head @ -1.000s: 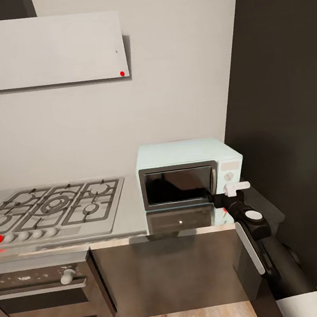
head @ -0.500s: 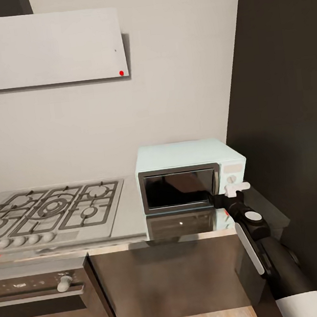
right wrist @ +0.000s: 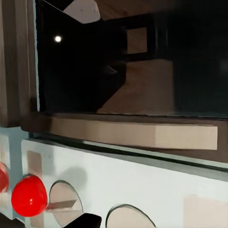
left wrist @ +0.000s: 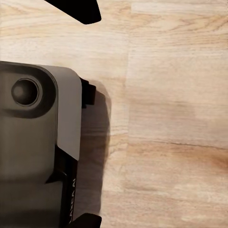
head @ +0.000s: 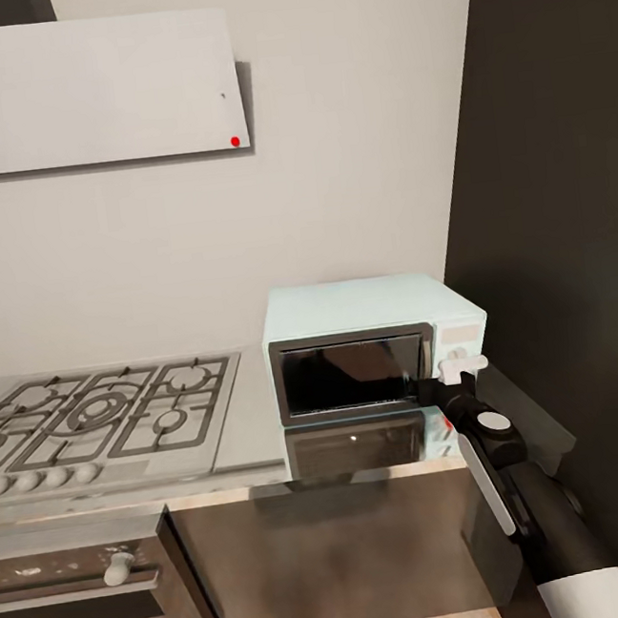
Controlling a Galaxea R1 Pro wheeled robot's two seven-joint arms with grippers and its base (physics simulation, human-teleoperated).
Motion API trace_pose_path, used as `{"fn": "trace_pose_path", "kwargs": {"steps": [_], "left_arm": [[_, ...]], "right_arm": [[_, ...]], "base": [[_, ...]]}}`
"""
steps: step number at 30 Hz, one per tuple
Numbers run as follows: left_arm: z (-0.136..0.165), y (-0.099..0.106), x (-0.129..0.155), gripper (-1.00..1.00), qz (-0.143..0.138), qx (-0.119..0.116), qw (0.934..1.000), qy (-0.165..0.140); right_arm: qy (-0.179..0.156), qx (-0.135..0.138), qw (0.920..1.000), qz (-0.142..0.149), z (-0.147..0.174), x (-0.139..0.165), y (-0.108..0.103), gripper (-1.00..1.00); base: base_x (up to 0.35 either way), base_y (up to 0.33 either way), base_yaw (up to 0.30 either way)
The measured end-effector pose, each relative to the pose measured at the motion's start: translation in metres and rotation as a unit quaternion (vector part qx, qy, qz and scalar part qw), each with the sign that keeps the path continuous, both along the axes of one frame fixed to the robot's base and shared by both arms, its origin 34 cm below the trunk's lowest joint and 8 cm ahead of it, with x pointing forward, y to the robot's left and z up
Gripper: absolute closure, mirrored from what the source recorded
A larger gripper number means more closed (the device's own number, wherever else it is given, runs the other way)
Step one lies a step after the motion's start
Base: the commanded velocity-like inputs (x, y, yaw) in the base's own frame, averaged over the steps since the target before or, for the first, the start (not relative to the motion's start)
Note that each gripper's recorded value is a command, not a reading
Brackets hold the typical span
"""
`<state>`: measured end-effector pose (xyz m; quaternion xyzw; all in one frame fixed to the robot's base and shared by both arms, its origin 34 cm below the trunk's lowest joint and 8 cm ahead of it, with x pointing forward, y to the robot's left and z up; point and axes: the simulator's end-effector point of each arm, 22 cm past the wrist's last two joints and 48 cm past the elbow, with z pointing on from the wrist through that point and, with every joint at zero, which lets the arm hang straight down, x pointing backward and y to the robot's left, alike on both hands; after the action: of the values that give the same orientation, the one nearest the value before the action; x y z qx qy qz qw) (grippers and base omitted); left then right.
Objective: In the kitchen, take the popcorn bag from the countertop, put it into the microwave, and heat it until the popcorn is cooked so the cooked popcorn ends up inside the bag.
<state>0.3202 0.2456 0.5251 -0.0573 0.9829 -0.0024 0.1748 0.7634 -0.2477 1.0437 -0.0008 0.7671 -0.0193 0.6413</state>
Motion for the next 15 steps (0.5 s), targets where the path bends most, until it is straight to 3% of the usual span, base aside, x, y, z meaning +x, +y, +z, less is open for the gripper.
{"fn": "trace_pose_path", "kwargs": {"steps": [5,15], "left_arm": [[0.0000,0.0000,-0.0001,-1.00,0.000,0.000,1.0000,0.000],[0.0000,-0.0002,-0.0001,-1.00,0.000,0.000,1.0000,0.000]], "right_arm": [[0.000,0.000,1.0000,0.000,-0.0001,-0.0002,0.0002,-1.00],[0.000,0.000,1.0000,0.001,0.0001,-0.0001,0.0002,-1.00]], "base": [[0.114,-0.123,0.000],[0.022,-0.007,0.000]]}}
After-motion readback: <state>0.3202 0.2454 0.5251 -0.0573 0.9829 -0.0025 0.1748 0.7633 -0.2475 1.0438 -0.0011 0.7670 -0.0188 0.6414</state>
